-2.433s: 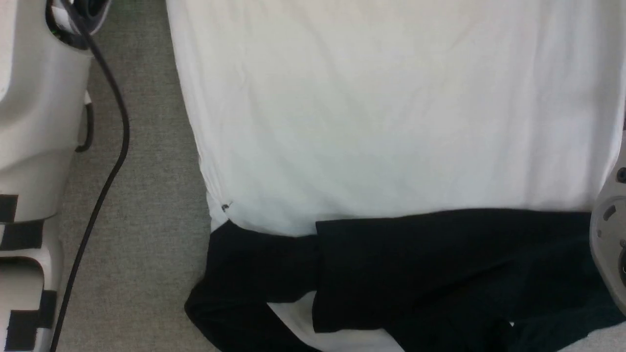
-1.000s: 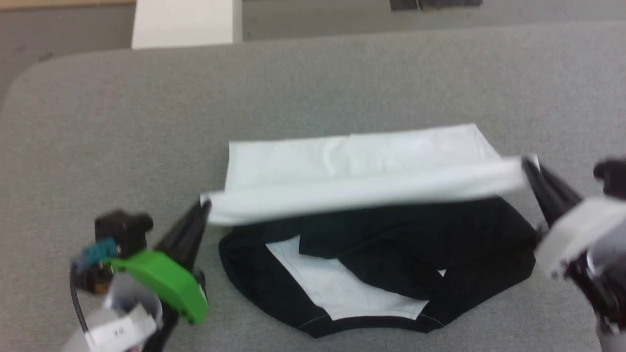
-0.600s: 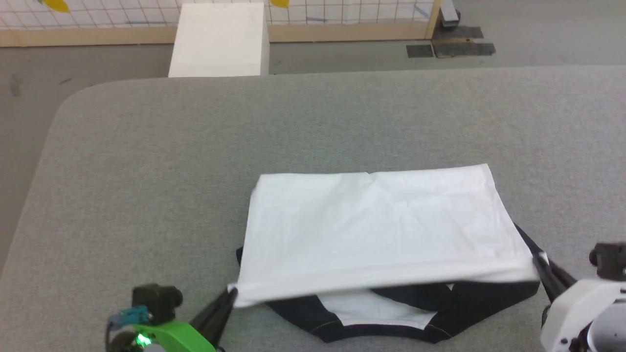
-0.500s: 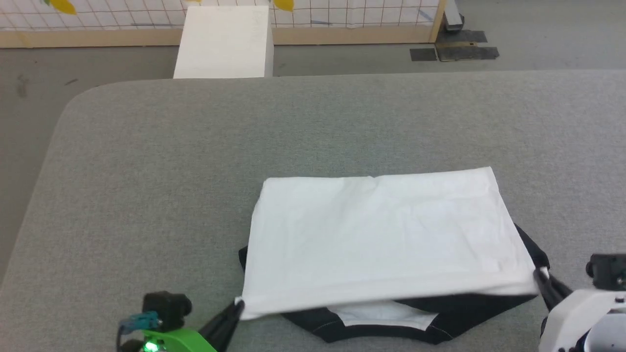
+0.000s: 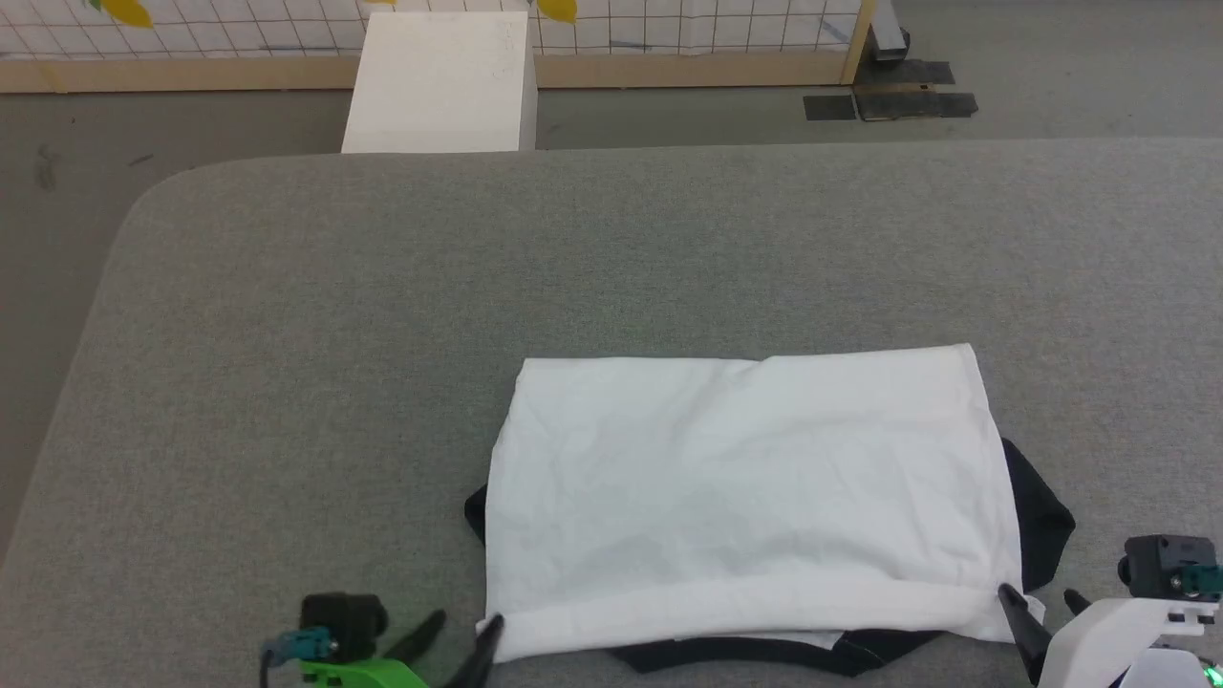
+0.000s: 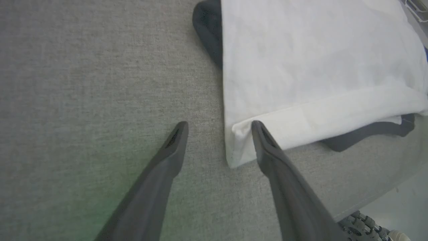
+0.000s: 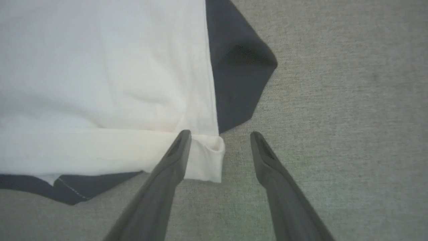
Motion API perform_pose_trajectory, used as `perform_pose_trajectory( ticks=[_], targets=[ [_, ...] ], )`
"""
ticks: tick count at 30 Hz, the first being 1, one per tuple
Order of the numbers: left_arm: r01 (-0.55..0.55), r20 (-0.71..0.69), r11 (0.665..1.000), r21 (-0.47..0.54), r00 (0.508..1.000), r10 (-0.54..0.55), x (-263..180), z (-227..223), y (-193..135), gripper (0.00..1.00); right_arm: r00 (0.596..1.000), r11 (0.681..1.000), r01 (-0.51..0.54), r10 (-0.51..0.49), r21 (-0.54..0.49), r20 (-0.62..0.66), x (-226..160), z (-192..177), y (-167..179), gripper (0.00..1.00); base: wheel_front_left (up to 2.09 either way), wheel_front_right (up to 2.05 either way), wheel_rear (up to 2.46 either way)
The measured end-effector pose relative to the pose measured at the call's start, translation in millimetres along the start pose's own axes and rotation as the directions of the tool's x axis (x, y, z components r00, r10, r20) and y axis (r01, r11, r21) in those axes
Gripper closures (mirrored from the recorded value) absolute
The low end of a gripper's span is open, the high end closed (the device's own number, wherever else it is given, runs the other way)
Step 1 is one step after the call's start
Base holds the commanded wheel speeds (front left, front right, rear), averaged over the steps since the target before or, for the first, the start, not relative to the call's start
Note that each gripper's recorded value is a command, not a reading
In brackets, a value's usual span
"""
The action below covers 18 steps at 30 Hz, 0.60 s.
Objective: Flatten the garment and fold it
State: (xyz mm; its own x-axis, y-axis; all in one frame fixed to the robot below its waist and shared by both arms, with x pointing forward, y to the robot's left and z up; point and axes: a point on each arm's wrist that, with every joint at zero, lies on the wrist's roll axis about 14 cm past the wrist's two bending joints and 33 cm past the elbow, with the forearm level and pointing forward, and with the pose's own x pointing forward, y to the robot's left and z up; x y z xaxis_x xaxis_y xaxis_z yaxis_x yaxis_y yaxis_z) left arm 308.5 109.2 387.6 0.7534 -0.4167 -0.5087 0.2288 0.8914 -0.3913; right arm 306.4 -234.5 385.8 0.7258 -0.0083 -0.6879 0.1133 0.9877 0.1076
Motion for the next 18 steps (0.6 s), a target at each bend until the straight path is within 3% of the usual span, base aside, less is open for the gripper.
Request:
perform_pose_trajectory(
  ticks=[7,8,9,12,15,16,18],
  targets=[
    [-0.087,0.296,0.996,-0.005,0.952,0.084,-3.6,58.6,21.0,0.0,0.986,0.999,-0.015,0.007,0.044,0.166,-13.9,42.7,2.4,0.0,0.0,0.0,0.0],
    [-0.102,0.345,0.995,-0.003,0.933,0.097,-5.3,69.0,23.6,0.0,0.981,0.999,-0.013,0.003,0.051,0.195,-16.2,49.8,1.2,0.0,0.0,0.0,0.0],
    [-0.143,0.462,0.99,-0.008,0.877,0.13,-9.5,98.7,29.0,0.0,0.962,0.997,-0.009,-0.012,0.075,0.273,-21.1,69.6,-2.9,0.0,0.0,0.0,0.0],
    [-0.19,0.546,0.982,0.004,0.823,0.157,-12.1,126.5,32.6,0.0,0.944,0.994,-0.018,-0.019,0.11,0.329,-20.2,86.7,-6.0,0.0,0.0,0.0,0.0],
    [-0.232,0.638,0.973,0.001,0.749,0.178,-18.9,160.5,34.9,0.0,0.939,0.988,-0.046,-0.008,0.15,0.344,-11.5,95.3,-3.6,0.0,0.0,0.0,0.0],
    [-0.272,0.692,0.962,0.008,0.696,0.191,-23.7,179.2,35.9,0.0,0.945,0.977,-0.068,-0.001,0.2,0.327,1.7,96.6,-3.2,0.0,0.0,0.0,0.0],
    [-0.289,0.706,0.957,0.015,0.681,0.194,-24.3,183.1,36.4,0.0,0.957,0.97,-0.08,0.01,0.231,0.29,13.0,92.3,-1.0,0.0,0.0,0.0,0.0]
  ],
)
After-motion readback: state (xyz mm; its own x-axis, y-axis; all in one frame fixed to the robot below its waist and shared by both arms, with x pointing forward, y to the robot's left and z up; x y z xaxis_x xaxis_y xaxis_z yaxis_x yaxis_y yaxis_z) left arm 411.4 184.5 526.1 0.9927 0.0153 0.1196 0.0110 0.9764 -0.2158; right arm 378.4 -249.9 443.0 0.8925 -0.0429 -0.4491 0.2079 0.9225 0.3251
